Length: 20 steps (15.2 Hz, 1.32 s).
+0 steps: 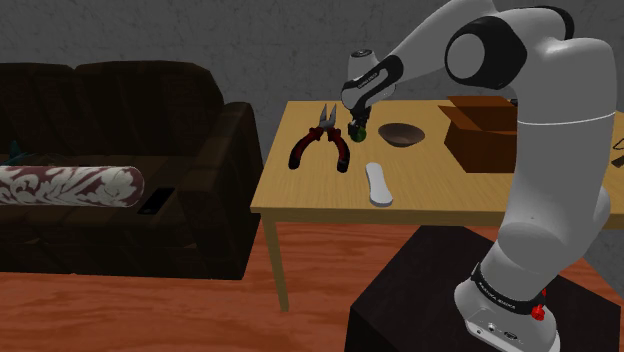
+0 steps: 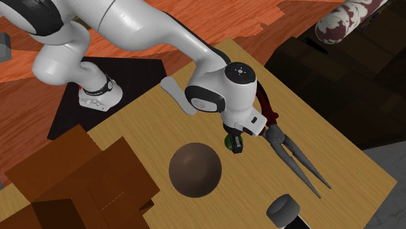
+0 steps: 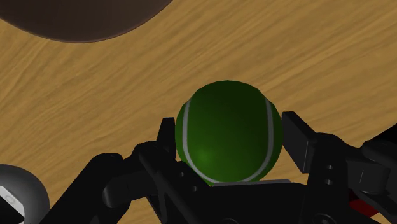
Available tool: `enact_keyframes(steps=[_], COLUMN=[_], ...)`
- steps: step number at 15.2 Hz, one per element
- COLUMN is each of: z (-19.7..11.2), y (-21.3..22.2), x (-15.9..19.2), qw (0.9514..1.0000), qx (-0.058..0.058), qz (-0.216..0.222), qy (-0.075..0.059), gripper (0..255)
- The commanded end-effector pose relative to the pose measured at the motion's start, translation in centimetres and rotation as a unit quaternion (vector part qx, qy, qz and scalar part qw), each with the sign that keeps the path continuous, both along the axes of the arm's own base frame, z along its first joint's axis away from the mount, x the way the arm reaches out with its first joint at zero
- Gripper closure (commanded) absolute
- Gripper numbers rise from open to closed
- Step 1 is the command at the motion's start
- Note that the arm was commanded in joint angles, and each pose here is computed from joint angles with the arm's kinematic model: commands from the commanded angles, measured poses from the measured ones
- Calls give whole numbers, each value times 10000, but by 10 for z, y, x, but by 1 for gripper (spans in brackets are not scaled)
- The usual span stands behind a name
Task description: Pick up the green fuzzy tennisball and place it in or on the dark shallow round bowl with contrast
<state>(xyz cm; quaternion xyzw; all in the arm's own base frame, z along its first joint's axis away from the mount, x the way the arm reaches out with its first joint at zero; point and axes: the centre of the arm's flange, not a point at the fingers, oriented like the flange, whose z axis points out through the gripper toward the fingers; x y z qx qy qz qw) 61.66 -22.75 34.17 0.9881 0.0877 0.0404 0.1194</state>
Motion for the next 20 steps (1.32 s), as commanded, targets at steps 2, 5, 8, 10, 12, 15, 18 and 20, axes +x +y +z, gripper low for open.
enact_keyframes(steps=[2,5,8,10,12,15,18,20], z=[5,20,36,47,57,73,89,100], y=[0,0,0,0,0,0,0,0], x=[-1,-1,-1,-1,-1,-1,-1,-1], qw=[10000,10000,10000,10000,10000,10000,10000,10000], qx=[-1,-1,-1,-1,-1,-1,-1,-1], qz=[-5,-5,-5,-5,-5,-5,-5,-5], qy=[5,5,5,5,5,5,5,5], gripper=[255,255,255,255,255,255,255,255])
